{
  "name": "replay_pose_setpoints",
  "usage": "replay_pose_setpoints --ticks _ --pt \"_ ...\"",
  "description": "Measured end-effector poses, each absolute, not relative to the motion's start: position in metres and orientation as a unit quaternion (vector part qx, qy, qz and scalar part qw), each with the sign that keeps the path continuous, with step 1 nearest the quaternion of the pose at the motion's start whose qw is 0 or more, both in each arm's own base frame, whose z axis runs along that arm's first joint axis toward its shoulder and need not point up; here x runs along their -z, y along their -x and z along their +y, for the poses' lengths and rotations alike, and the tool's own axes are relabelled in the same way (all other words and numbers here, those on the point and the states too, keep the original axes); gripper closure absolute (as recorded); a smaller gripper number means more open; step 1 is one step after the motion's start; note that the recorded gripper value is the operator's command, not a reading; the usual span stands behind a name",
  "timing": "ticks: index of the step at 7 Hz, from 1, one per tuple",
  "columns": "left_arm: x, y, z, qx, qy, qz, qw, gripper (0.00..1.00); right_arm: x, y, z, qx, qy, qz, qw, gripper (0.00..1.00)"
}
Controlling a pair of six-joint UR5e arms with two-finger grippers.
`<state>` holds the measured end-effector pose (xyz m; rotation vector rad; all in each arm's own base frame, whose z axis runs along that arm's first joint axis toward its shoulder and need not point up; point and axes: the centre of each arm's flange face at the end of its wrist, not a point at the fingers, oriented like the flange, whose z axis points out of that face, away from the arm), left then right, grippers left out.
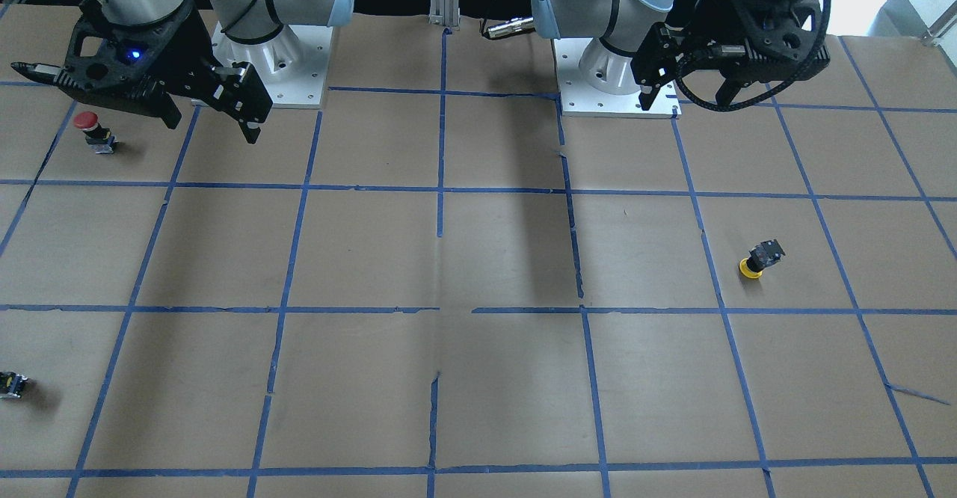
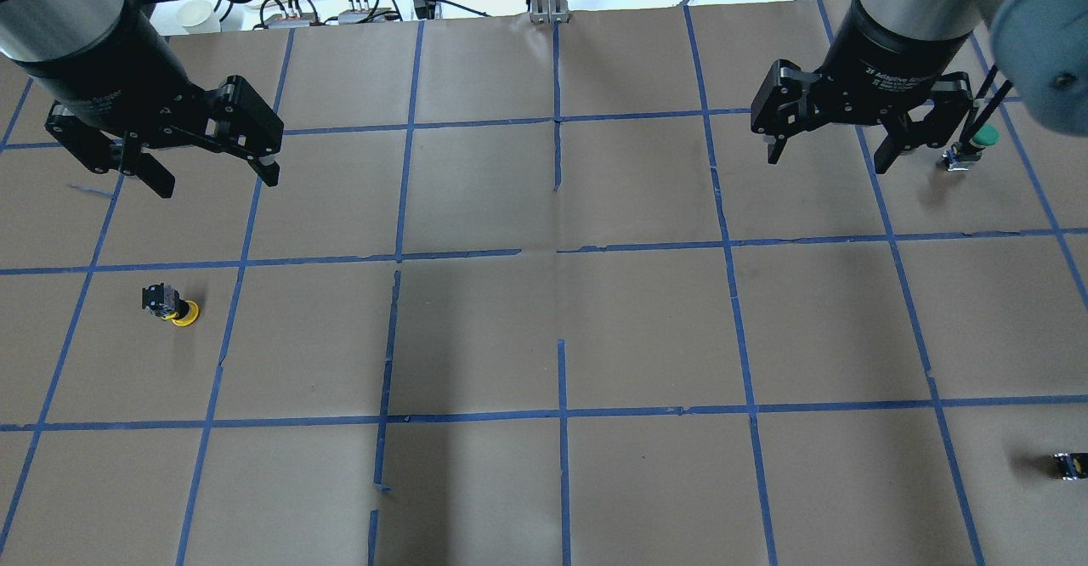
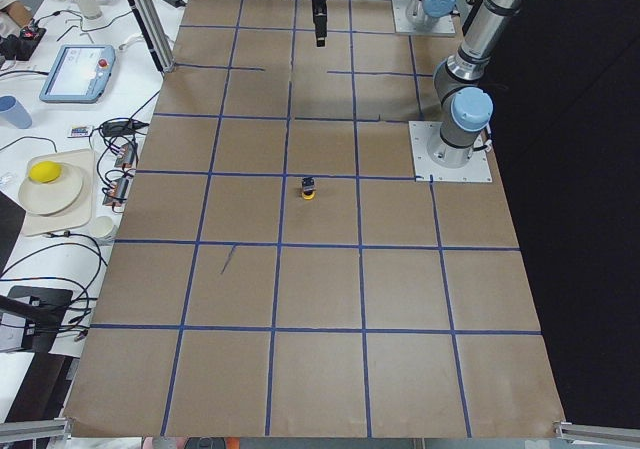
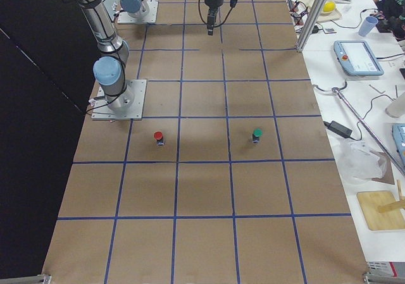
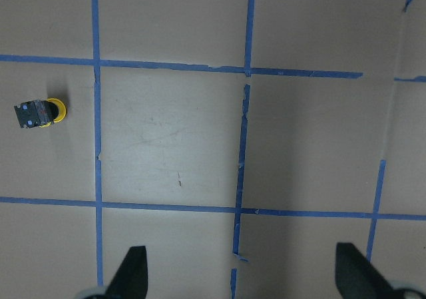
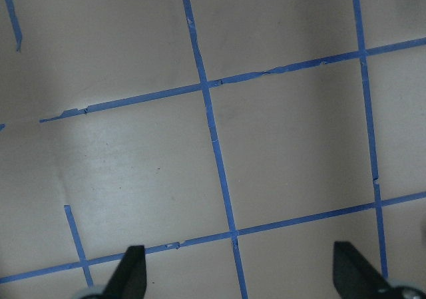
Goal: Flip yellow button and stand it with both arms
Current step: 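Move the left gripper toward the yellow-capped button block, then lower the left gripper and grasp the yellow-capped button block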
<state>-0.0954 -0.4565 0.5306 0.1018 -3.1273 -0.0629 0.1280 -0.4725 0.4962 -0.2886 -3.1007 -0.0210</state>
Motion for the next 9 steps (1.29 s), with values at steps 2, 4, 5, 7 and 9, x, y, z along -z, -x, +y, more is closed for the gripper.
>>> replay_pose_setpoints --ticks 2,4,5,7,9 --pt "-0.529 0.095 -0.457 0.020 -0.032 -0.999 0.006 0.01 -0.497 -0.128 -0.471 0.006 0.093 -0.996 0.013 0.00" --pt "-0.535 0.088 -0.456 0.014 -0.040 -0.999 0.003 0.01 -0.499 -0.128 -0.470 0.004 0.092 -0.996 0.012 0.00" --pt "-0.538 0.071 -0.455 0.012 -0.049 -0.999 -0.001 0.01 -0.499 -0.128 -0.470 0.004 0.092 -0.996 0.012 0.00" --pt "-0.533 0.022 -0.455 0.022 -0.044 -0.999 -0.004 0.01 -0.499 -0.128 -0.470 0.004 0.092 -0.996 0.012 0.00" --pt "-0.498 -0.025 -0.460 0.057 0.004 -0.998 -0.003 0.01 -0.499 -0.128 -0.470 0.003 0.092 -0.996 0.011 0.00"
